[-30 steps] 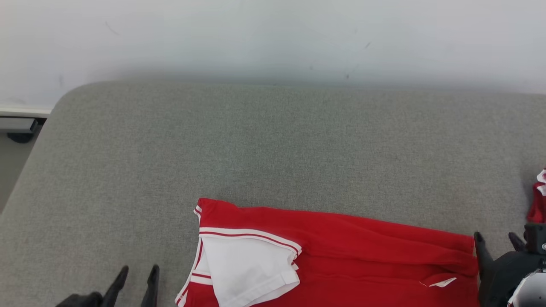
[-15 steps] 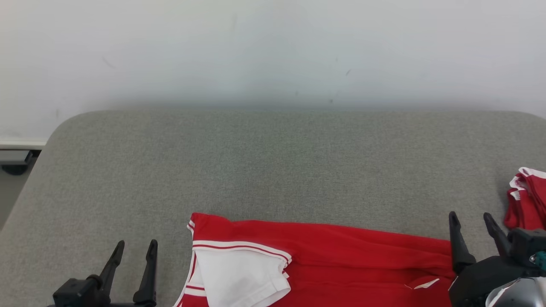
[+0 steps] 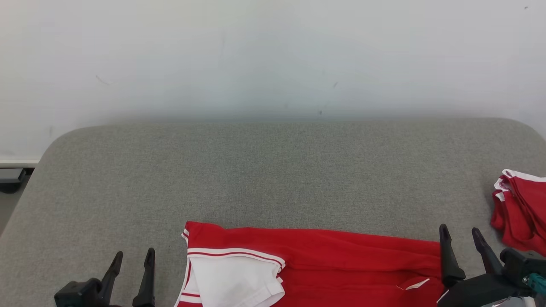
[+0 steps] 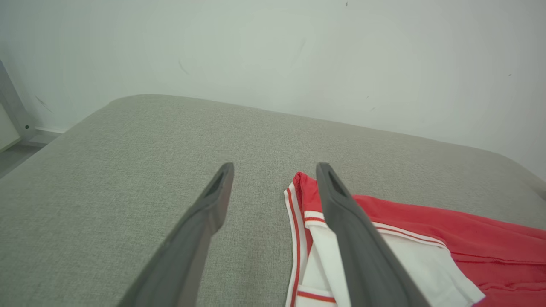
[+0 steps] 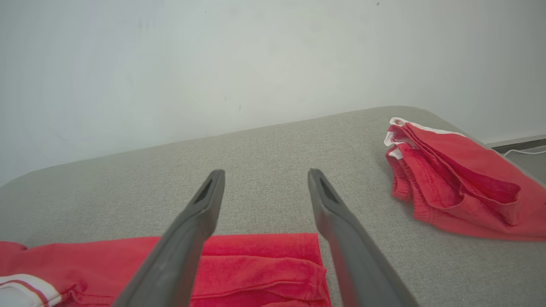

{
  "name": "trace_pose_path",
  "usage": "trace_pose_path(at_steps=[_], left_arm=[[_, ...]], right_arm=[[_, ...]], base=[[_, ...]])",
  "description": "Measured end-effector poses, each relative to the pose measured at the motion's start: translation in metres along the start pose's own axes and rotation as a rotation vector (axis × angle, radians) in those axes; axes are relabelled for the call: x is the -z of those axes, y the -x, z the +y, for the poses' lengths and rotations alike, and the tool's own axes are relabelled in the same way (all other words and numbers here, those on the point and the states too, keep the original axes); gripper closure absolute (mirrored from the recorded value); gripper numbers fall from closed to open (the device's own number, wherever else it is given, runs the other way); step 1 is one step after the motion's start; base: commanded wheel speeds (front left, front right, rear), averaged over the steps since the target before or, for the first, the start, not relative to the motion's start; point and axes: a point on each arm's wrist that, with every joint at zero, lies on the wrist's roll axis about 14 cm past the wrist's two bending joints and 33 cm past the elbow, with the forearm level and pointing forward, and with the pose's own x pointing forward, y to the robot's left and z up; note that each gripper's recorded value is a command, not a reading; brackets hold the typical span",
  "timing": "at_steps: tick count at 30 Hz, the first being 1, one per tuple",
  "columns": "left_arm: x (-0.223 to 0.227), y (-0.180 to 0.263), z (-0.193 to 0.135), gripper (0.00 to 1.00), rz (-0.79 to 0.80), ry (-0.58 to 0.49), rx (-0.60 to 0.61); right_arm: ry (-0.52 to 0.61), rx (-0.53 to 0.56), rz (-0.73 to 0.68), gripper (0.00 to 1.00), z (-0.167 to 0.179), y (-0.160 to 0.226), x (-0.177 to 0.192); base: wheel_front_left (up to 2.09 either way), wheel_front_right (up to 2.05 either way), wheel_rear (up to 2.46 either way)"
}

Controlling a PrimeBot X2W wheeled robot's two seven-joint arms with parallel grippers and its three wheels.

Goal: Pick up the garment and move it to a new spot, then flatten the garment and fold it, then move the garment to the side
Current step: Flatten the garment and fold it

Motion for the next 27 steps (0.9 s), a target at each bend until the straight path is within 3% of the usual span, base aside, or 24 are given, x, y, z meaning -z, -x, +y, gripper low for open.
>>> trace_pose_path(at_steps=[27], left_arm=[[0.01, 0.001, 0.0, 0.0, 0.052, 0.005, -0.015]], right_arm=[[0.011, -0.036, -0.017, 0.0, 0.005, -0.002, 0.011]], base=[[0.0, 0.0, 0.0]])
